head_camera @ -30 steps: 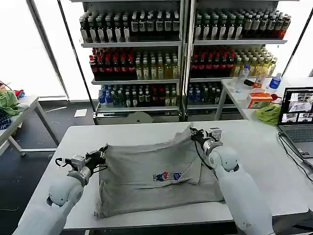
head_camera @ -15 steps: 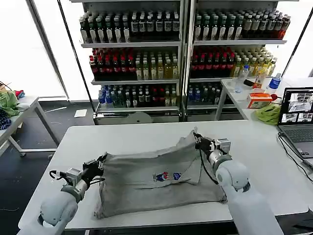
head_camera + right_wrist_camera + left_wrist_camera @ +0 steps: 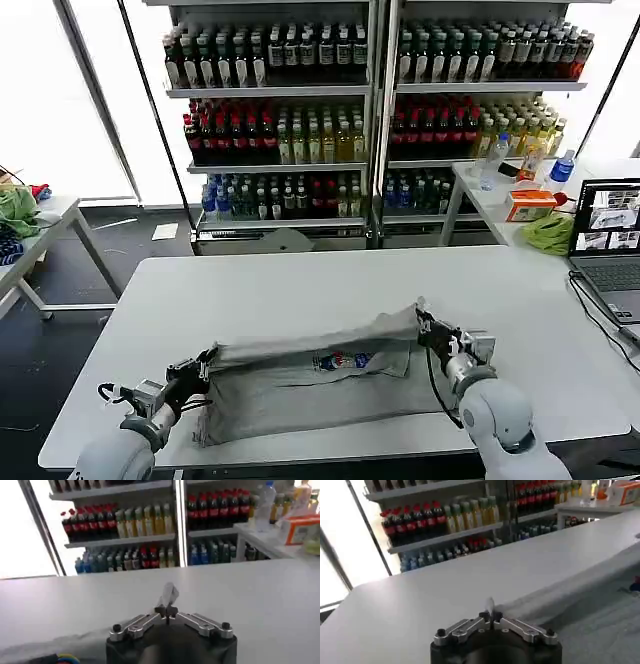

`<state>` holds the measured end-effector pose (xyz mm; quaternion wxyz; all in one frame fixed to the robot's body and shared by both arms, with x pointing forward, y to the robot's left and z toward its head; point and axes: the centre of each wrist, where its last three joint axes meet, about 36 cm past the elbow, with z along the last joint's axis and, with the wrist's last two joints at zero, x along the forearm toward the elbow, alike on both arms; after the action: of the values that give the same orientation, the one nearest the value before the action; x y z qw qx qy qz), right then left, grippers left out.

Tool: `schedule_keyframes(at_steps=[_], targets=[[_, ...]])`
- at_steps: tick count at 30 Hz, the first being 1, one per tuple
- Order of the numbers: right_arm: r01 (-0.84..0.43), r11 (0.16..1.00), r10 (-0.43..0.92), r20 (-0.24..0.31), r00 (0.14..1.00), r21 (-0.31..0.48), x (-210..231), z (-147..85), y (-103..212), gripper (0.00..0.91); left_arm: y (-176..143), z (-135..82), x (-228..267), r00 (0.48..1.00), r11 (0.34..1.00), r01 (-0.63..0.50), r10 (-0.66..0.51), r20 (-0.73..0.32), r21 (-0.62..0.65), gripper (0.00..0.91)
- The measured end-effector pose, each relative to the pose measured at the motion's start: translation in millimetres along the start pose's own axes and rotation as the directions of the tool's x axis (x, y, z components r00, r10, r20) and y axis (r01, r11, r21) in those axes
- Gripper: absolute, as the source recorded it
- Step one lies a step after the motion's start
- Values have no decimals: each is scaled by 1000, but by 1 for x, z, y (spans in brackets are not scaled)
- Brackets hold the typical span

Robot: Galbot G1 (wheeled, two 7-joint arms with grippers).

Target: Fold and organize the clothes.

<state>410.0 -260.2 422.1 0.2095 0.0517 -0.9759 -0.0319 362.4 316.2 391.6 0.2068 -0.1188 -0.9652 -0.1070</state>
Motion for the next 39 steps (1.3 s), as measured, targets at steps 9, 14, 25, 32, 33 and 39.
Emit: schedule_keyframes(at_steps=[9,14,25,32,33,39], targets=[[-43,999,44,-48,998,11,15,30,3,0,-6,12,3,1000,1000,-9,9,-22,-2,0],[-63,998,64,-58,996,20,20,36,3,0,-9,15,3,1000,1000,-11,11,-27,1,0],[-82,996,85,-68,994,43,30,49,7,60,-12,16,3,1000,1000,0,0,-24,-6,907],[-91,994,94,-43,995,52,42,44,10,907,-11,12,2,1000,1000,16,-16,-10,-1,907],[-91,994,93,-38,995,57,44,43,10,907,-11,11,2,1000,1000,18,-18,-8,0,907],[-111,991,112,-4,994,73,55,38,11,907,-12,9,6,1000,999,32,-32,0,12,907]])
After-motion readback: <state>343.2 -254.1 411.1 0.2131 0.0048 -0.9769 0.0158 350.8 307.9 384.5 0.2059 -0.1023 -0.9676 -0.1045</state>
